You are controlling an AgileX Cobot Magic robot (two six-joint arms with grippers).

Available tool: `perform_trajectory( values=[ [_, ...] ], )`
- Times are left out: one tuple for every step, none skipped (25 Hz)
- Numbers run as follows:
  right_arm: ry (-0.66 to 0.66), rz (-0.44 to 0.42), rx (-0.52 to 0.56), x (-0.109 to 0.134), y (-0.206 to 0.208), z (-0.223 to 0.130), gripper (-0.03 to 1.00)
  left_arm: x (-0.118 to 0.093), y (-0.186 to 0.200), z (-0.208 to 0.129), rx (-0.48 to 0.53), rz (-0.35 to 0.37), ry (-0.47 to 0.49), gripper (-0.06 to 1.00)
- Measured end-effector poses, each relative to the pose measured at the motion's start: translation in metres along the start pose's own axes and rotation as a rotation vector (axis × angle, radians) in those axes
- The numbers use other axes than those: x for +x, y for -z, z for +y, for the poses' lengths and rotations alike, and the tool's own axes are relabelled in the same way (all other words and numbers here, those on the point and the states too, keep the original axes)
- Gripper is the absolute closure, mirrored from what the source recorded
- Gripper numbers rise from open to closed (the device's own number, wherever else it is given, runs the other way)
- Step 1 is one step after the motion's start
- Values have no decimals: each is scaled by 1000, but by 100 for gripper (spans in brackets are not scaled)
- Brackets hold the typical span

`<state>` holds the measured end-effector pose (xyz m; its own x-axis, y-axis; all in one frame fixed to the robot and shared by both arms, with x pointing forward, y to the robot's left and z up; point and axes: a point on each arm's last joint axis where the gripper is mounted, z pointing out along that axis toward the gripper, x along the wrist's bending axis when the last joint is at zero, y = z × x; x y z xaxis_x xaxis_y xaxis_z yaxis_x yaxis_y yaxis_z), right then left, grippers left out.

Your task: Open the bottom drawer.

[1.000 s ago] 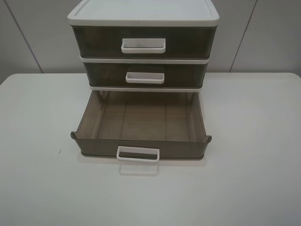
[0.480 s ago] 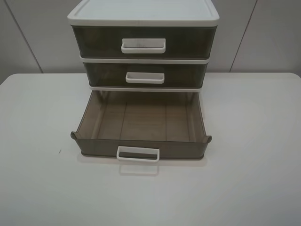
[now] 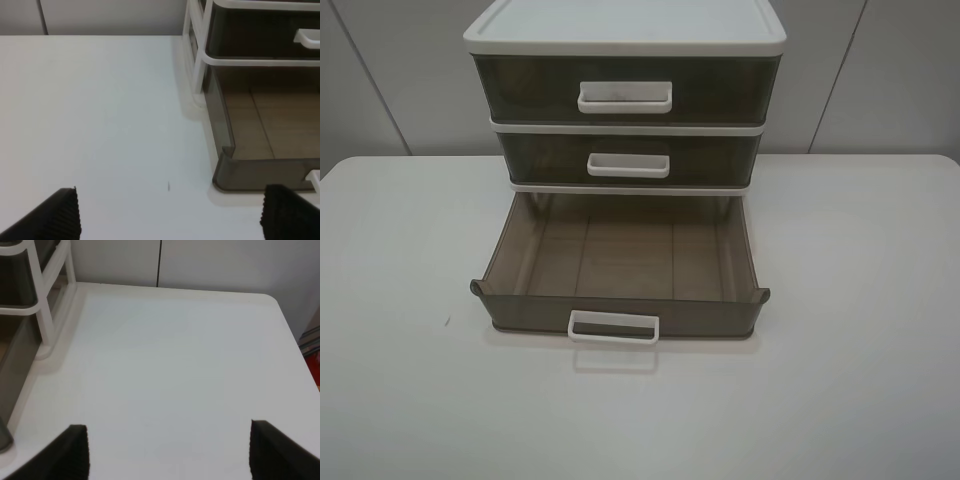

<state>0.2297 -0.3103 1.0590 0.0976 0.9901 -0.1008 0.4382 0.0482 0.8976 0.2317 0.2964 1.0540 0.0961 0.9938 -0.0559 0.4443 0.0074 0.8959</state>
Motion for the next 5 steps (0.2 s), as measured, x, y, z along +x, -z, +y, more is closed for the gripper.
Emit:
perform_trajectory(
  values=[
    [0,0,0,0,0,0,31,0,0,0,0,0,0,20],
    [0,0,0,0,0,0,31,0,0,0,0,0,0,20],
    [0,0,0,0,0,0,31,0,0,0,0,0,0,20],
    [0,0,0,0,0,0,31,0,0,0,0,0,0,20],
    [0,0,0,0,0,0,31,0,0,0,0,0,0,20]
  ],
)
